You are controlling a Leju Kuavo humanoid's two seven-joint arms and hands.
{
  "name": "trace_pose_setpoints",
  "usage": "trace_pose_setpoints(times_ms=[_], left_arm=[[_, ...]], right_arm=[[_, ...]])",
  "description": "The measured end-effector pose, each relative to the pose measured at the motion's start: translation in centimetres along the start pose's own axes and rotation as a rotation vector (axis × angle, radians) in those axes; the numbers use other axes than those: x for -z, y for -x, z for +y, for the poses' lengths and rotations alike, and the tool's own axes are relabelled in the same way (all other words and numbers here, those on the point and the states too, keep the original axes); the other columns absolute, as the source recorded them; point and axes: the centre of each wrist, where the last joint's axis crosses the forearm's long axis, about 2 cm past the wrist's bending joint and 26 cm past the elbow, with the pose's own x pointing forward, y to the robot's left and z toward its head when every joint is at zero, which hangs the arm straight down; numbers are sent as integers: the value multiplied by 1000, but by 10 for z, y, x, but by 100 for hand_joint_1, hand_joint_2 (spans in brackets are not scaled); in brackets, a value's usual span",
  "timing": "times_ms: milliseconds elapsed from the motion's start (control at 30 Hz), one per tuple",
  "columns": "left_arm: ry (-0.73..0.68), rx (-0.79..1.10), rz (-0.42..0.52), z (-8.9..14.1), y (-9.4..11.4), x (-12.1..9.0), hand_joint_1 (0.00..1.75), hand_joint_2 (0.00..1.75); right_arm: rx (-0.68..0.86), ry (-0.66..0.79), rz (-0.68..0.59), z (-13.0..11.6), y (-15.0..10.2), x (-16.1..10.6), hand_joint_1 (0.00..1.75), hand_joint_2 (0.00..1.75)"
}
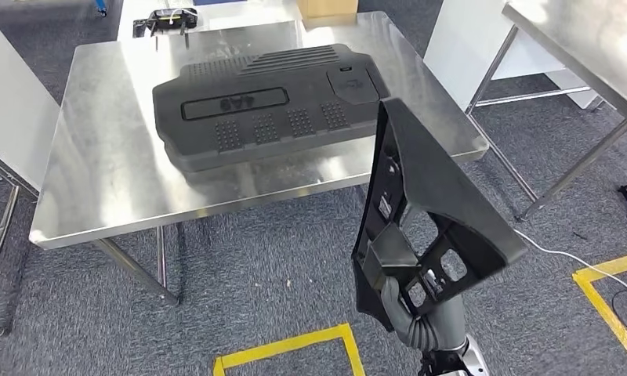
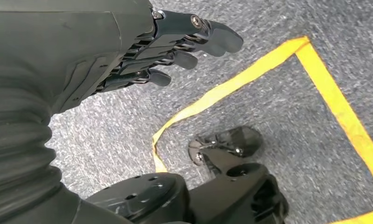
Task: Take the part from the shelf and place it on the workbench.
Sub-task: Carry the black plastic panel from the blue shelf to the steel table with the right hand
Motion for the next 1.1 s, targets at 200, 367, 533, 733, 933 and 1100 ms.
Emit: trace_pose_setpoints(times_ms=[200, 367, 533, 733, 933, 1100], left_arm=[[2, 4, 1, 0, 1, 0, 0, 175], [1, 5, -1, 1, 0, 0, 0, 175], [1, 5, -1, 0, 0, 0, 0, 175], [1, 6, 6, 1, 2, -1, 0, 175], [0, 6, 4, 1, 1, 0, 0, 175], [0, 6, 3, 1, 0, 0, 0, 175]], right_arm=[[0, -2, 2, 0, 0, -1, 175, 175], [2, -3, 2, 0, 0, -1, 175, 175], [1, -4, 1, 1, 0, -1, 175, 175], [1, -5, 1, 1, 0, -1, 175, 175], [1, -3, -1, 1, 0, 0, 175, 175], [-3, -7, -1, 1, 0, -1, 175, 175]])
